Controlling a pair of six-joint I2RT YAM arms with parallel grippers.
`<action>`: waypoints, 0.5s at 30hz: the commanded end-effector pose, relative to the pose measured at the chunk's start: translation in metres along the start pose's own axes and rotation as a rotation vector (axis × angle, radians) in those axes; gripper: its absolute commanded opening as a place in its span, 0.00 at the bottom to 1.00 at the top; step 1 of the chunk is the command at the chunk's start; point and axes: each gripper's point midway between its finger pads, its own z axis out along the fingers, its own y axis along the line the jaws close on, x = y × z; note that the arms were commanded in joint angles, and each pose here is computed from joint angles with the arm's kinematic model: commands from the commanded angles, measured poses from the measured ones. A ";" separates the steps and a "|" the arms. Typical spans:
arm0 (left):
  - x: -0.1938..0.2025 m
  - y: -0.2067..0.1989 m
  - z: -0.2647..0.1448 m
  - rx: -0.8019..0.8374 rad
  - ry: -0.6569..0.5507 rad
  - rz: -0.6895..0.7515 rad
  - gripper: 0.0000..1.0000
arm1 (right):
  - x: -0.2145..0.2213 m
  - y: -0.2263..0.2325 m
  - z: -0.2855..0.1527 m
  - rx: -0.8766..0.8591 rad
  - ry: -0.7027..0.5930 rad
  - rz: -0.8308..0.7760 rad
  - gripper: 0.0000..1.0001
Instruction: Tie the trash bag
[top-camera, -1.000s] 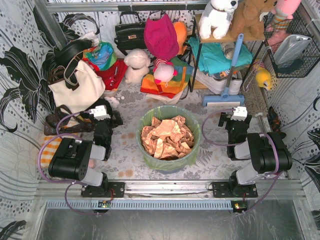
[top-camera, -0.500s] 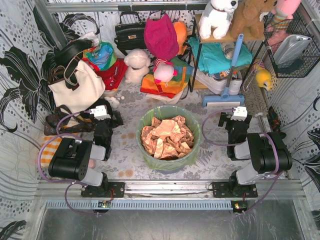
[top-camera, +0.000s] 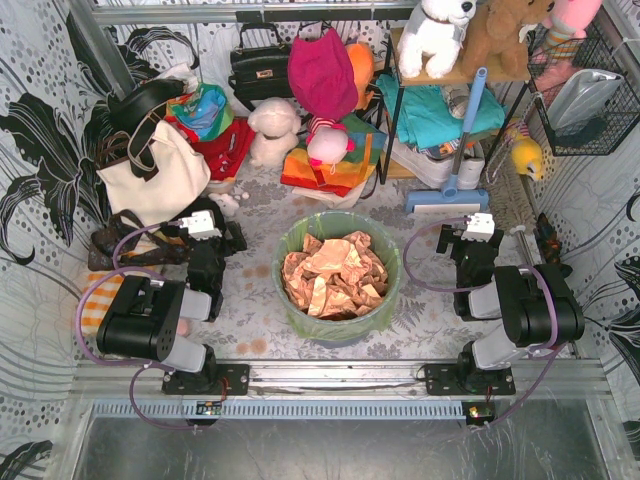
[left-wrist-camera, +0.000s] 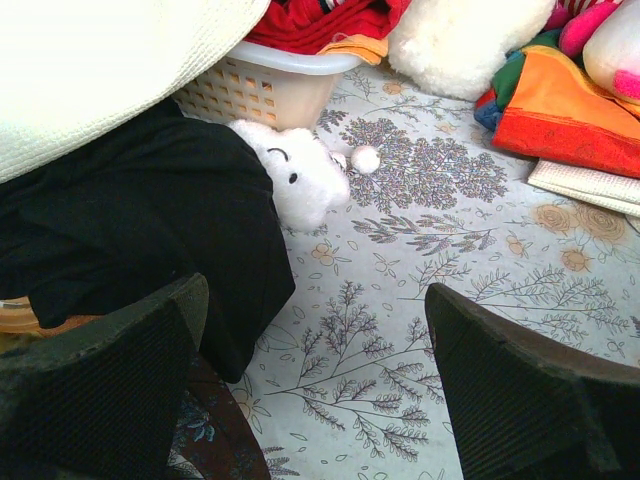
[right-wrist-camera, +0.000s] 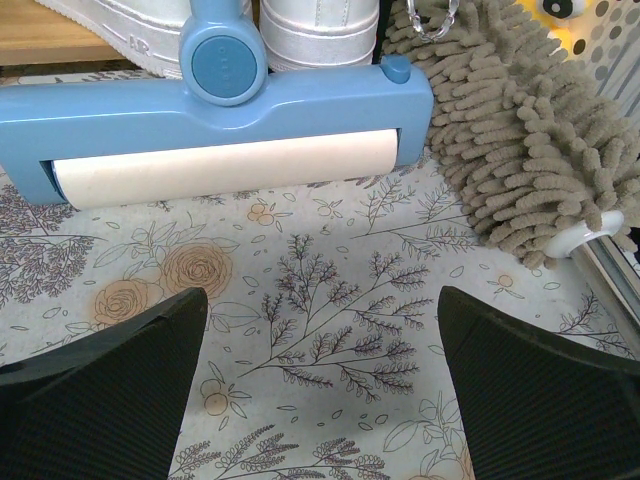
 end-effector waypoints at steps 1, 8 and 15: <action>-0.012 0.000 0.004 0.003 -0.040 0.007 0.98 | -0.007 0.004 0.000 -0.015 -0.031 0.009 0.97; -0.012 0.000 0.004 0.003 -0.041 0.007 0.98 | -0.007 0.004 0.000 -0.015 -0.030 0.008 0.97; -0.011 0.000 0.004 0.004 -0.039 0.007 0.98 | -0.008 0.004 0.001 -0.015 -0.034 0.009 0.97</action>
